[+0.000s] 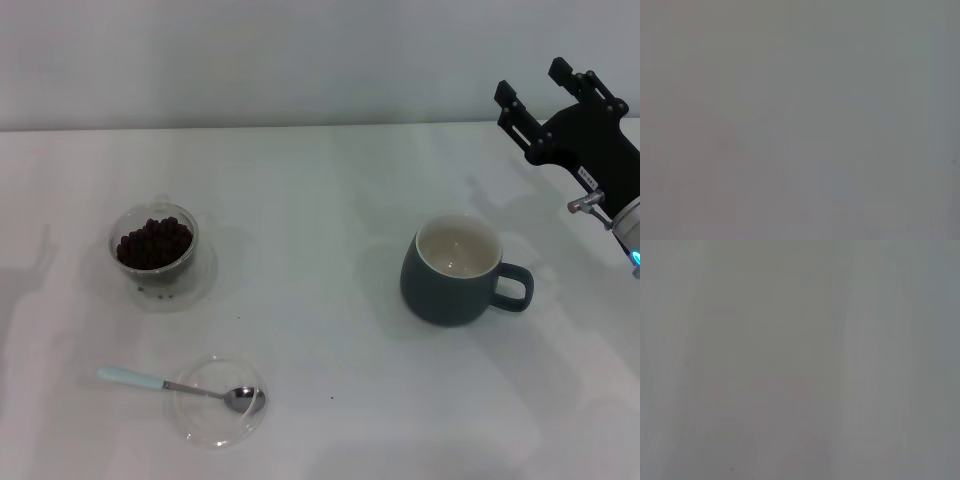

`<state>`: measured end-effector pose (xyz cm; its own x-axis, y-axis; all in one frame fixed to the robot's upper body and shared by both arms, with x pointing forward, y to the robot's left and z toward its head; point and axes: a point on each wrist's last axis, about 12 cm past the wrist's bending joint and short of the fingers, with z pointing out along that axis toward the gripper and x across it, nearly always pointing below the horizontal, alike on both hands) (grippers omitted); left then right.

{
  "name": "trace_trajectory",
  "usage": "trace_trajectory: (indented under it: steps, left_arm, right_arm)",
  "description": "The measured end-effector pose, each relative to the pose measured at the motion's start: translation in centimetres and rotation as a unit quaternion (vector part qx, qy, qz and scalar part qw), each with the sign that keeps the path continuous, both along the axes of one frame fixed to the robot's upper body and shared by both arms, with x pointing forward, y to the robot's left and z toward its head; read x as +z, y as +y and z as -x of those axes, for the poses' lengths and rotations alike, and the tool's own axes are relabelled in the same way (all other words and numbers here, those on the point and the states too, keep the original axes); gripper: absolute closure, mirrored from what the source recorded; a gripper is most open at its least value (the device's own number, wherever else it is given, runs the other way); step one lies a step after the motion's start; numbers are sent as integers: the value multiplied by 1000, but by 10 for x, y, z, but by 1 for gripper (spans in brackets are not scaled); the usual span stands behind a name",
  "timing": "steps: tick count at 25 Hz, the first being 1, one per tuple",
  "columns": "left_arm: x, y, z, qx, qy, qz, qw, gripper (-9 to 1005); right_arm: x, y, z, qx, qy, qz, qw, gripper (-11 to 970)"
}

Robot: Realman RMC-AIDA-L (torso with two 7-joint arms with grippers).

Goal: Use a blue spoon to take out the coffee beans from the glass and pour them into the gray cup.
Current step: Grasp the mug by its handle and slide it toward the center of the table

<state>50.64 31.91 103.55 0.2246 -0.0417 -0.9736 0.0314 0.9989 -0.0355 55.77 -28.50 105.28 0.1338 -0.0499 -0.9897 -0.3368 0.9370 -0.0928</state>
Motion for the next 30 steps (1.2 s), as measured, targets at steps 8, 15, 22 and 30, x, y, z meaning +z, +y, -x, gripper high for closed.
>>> trace_trajectory:
  steps: [8,15,22,30]
  left_arm:
    - [0,0,-1,-1,-1,0,1000,105]
    - [-1,-1,1,-6,3,-1,1000,106]
    - [-2,-5,2,-24,4,-3,1000,106]
    - [-4,0,7,-10,10,-3,1000,106]
  right_arm:
    - [1,1,-1,0,-1,2,1000,224]
    - [4,0,-2,-2,-11,1,1000,224]
    - [6,-5,-4,-21,-26,23,999,224]
    - [-1,-24,15,-40,-25,27,999,224]
